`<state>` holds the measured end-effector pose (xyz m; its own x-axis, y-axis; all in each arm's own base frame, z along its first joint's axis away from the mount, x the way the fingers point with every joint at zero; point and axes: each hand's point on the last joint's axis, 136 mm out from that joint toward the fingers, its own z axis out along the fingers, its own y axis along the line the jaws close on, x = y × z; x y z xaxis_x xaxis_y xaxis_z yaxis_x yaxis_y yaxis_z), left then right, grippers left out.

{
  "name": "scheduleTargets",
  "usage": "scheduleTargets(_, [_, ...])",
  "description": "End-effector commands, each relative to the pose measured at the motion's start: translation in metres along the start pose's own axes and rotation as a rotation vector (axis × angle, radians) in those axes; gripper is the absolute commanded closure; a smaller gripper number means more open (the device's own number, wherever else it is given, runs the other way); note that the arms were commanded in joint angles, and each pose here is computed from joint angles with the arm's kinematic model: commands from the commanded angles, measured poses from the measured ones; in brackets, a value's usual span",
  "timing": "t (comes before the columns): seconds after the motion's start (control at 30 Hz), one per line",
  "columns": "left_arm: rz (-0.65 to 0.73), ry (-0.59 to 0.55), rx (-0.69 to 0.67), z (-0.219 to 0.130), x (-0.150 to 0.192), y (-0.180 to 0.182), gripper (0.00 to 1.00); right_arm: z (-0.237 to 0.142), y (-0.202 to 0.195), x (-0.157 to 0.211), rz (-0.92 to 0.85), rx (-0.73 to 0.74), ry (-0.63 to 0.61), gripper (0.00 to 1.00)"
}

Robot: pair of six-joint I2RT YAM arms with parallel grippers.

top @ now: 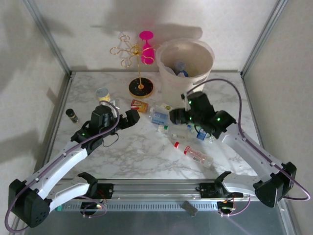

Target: Put the plastic bottles in the bin

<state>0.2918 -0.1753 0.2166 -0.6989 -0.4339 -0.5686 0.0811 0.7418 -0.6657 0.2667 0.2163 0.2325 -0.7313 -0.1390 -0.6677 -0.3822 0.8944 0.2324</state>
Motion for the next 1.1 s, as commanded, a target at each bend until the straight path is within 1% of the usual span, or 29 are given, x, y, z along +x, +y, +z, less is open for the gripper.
scheduleTargets(0.0, [-0.014, 0.002, -0.016, 0.002, 0.003, 0.004, 0.01, 0.012, -0.012, 0.068, -0.052, 0.123, 0.208, 0.25])
scheduleTargets(0.1, [-0.012, -0.015, -0.029, 0.003, -0.002, 0.005, 0.01, 0.022, -0.021, 0.102, -0.117, 0.195, 0.321, 0.23])
scheduleTargets(0.3, [-0.016, -0.040, -0.059, 0.001, -0.009, 0.010, 0.01, 0.042, -0.031, 0.126, -0.154, 0.267, 0.430, 0.19])
scheduleTargets(0.43, [-0.024, -0.039, -0.062, 0.000, -0.007, 0.016, 0.01, 0.057, -0.032, 0.137, -0.137, 0.275, 0.459, 0.12])
scheduleTargets(0.5, [-0.028, -0.036, -0.059, 0.000, -0.006, 0.018, 0.01, 0.064, -0.033, 0.145, -0.129, 0.281, 0.481, 0.06])
scheduleTargets(0.6, [-0.029, -0.033, -0.055, 0.001, -0.004, 0.019, 0.01, 0.074, -0.038, 0.156, -0.118, 0.300, 0.504, 0.04])
scheduleTargets(0.83, [-0.024, -0.034, -0.045, -0.001, -0.006, 0.017, 0.01, 0.086, -0.056, 0.188, -0.108, 0.357, 0.555, 0.06])
scheduleTargets(1.0, [-0.027, -0.033, -0.044, 0.000, -0.006, 0.018, 0.01, 0.091, -0.056, 0.195, -0.130, 0.376, 0.574, 0.12])
scheduleTargets(1.07, [-0.033, -0.033, -0.043, 0.001, -0.006, 0.019, 0.01, 0.095, -0.054, 0.200, -0.151, 0.378, 0.587, 0.18])
